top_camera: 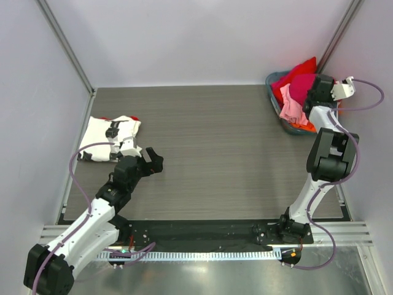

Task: Fold and stack the t-shirts
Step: Grab the tshirt from the pile

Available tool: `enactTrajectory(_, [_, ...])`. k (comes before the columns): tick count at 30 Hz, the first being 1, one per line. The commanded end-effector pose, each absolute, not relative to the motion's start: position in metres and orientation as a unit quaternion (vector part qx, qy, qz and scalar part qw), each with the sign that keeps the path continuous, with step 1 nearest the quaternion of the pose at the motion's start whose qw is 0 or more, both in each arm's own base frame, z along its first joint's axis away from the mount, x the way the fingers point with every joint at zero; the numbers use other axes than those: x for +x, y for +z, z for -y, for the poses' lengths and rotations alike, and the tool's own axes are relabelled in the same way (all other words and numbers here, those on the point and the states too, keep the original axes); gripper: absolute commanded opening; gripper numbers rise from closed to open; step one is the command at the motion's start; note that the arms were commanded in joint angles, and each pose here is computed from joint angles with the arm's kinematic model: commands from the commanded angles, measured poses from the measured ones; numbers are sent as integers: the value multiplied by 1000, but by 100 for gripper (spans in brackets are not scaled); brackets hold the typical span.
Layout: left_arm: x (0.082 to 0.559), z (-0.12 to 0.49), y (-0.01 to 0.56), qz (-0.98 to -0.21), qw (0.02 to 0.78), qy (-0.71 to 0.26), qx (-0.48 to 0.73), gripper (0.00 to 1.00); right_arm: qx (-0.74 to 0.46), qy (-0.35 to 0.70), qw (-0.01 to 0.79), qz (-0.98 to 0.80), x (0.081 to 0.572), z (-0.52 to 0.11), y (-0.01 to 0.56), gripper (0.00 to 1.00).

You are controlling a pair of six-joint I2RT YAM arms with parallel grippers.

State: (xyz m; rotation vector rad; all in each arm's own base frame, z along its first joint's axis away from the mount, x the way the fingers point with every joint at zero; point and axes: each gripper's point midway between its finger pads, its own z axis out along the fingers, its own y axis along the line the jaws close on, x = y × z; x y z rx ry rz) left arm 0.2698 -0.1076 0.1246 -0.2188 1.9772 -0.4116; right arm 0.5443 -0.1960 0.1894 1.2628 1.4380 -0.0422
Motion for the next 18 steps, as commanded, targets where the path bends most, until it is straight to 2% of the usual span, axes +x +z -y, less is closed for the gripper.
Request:
enactTrajectory(1, [276, 111, 140, -812, 549, -181, -82, 100, 527, -3, 644, -555, 544, 201, 272, 18])
enactTrajectory(2, [277, 111, 141, -811, 550, -180, -83, 100, 519, 1, 650, -555, 541, 193, 282, 9])
enactTrajectory(5, [277, 110, 141, -811, 551, -179, -84, 100, 473, 30, 672, -569, 525, 164, 317, 2])
enactTrajectory(8, [276, 106, 140, -811, 551, -172, -91, 100, 390, 75, 700, -593, 513, 110, 358, 1])
enactTrajectory(13, [276, 107, 138, -813, 549, -171, -92, 100, 179, 205, 732, -625, 485, -43, 453, 1])
enactTrajectory(16, [278, 107, 138, -814, 548, -169, -92, 100, 122, 286, 737, -600, 457, -89, 503, 1])
enactTrajectory(18, [278, 106, 138, -815, 547, -166, -93, 100, 123, 331, 734, -580, 438, -97, 526, 1])
